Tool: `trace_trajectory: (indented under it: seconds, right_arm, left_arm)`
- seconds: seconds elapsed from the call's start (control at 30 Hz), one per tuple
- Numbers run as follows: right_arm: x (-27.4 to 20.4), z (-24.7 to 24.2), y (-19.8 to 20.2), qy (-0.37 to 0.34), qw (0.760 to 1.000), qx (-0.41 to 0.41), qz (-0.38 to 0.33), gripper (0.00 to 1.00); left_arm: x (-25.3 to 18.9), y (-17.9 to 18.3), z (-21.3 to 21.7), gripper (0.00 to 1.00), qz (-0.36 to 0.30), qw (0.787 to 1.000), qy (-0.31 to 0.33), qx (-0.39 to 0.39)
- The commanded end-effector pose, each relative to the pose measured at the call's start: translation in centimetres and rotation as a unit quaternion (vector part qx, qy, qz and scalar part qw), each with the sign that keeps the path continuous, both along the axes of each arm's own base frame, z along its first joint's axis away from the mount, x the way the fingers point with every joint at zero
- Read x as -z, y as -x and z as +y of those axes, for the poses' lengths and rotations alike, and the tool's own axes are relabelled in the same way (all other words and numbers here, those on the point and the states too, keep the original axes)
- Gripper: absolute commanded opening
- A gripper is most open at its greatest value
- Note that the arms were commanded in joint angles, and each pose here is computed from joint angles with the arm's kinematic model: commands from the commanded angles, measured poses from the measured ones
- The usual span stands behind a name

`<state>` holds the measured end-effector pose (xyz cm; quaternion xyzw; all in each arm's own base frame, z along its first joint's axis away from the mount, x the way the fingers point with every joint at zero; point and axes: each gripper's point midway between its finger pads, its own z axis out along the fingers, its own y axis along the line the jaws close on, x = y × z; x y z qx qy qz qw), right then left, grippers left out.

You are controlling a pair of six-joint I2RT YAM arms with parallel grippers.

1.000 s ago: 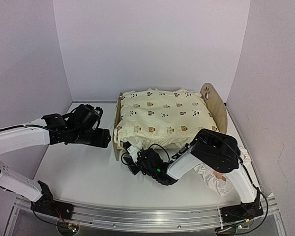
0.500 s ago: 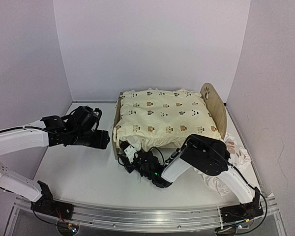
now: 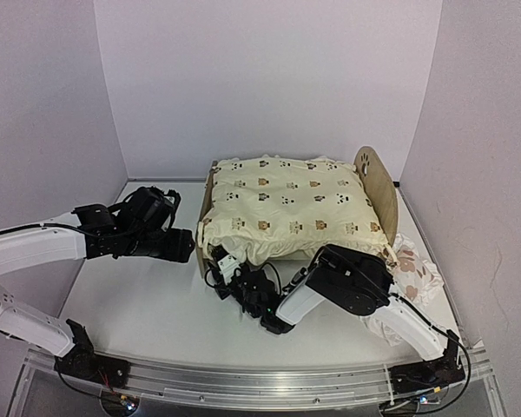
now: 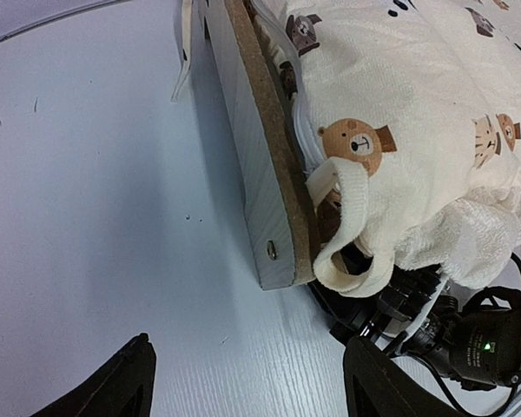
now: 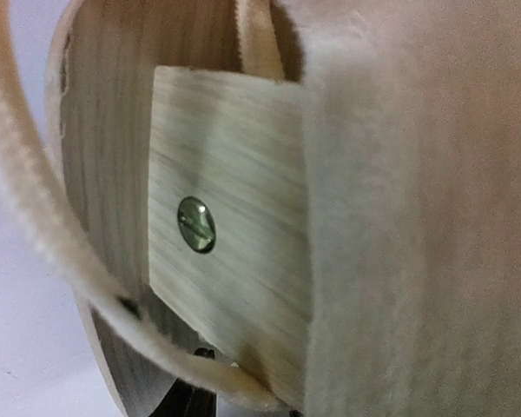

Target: Set up the pet bed

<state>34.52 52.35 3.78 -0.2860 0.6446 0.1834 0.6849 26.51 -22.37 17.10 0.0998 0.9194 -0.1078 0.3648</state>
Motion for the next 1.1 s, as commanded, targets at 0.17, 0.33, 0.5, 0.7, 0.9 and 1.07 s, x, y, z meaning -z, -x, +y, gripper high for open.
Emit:
trace_trajectory:
  seconds: [0.17,0.33,0.5,0.7,0.9,1.07]
  right_arm:
    - [-0.3,-0.8,-1.2,-0.017,0.999,0.029,-0.004,0.10]
    - [-0.1,-0.8,-0.4,-0.021,1.000,0.008,0.011,0.03]
    - [-0.2,-0.7,1.8,-0.022,0.999,-0.028,0.032,0.00]
    - [-1.9,-0.9,7.0,-0.013,0.994,-0.091,0.053,0.00]
    - [-3.5,-0.8,12.8,0.008,0.983,-0.167,0.072,0.00]
    - [-4.4,-1.0,16.5,0.011,0.968,-0.221,0.115,0.00]
  left_arm:
    - [-0.2,-0.5,-0.1,0.76,-0.014,1.000,-0.003,0.003]
    - [0.1,-0.5,-0.1,0.76,-0.012,1.000,-0.005,0.004]
    - [0.1,-0.6,-0.2,0.76,-0.012,1.000,-0.005,0.003]
    - [-0.1,-0.7,-0.3,0.76,-0.013,1.000,-0.005,0.004]
    - [-0.4,-0.8,-0.6,0.76,-0.014,1.000,0.002,0.006]
    - [0.3,-0.1,-0.7,0.75,0.007,1.000,0.007,0.013]
